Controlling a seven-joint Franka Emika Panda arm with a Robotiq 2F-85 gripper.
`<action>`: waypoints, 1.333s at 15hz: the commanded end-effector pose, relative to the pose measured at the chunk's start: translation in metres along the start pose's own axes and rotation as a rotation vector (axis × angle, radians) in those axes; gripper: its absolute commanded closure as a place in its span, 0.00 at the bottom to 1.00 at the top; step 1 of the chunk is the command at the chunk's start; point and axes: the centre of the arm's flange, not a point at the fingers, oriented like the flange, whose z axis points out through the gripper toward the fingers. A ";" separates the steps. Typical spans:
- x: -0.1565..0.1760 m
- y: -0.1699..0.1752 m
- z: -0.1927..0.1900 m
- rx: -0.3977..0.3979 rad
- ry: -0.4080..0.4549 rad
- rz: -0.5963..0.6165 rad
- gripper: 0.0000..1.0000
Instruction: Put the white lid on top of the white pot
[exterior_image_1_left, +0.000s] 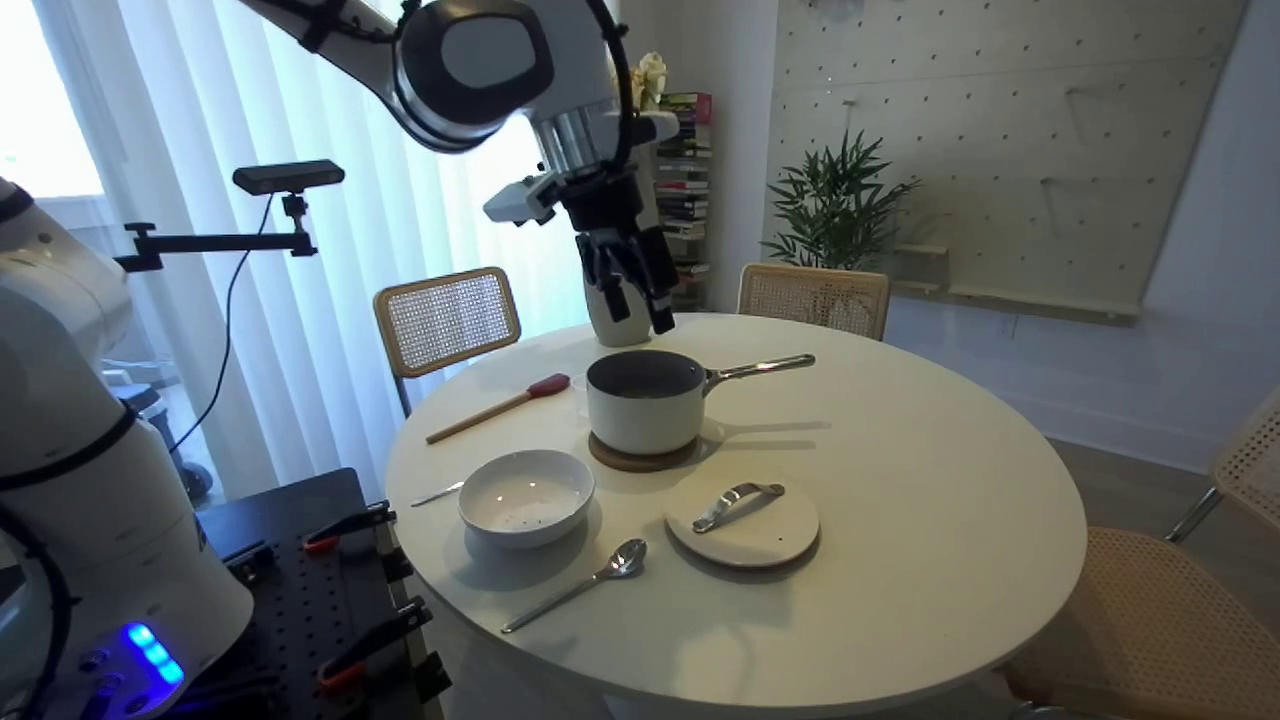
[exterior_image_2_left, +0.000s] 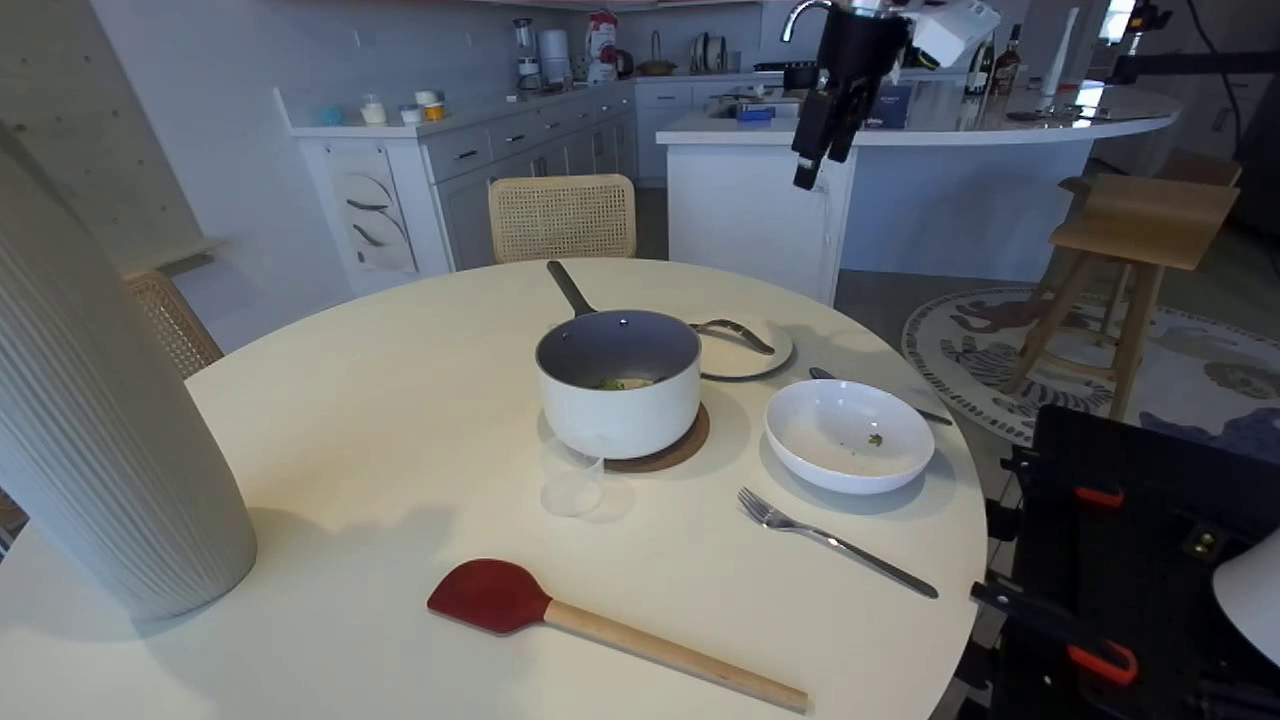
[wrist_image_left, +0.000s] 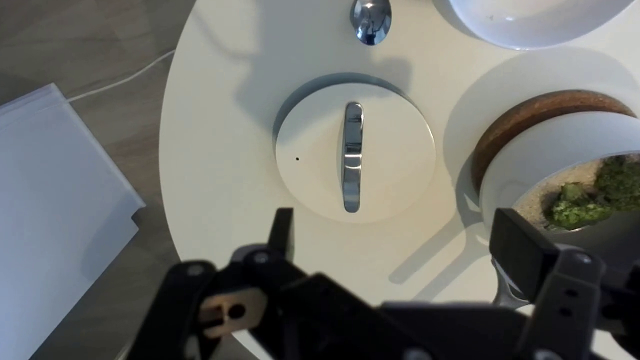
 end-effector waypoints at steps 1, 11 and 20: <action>0.028 0.008 0.026 0.019 0.030 -0.030 0.00; 0.047 -0.009 0.094 0.001 -0.016 -0.060 0.00; 0.070 0.009 0.132 0.025 -0.079 -0.061 0.00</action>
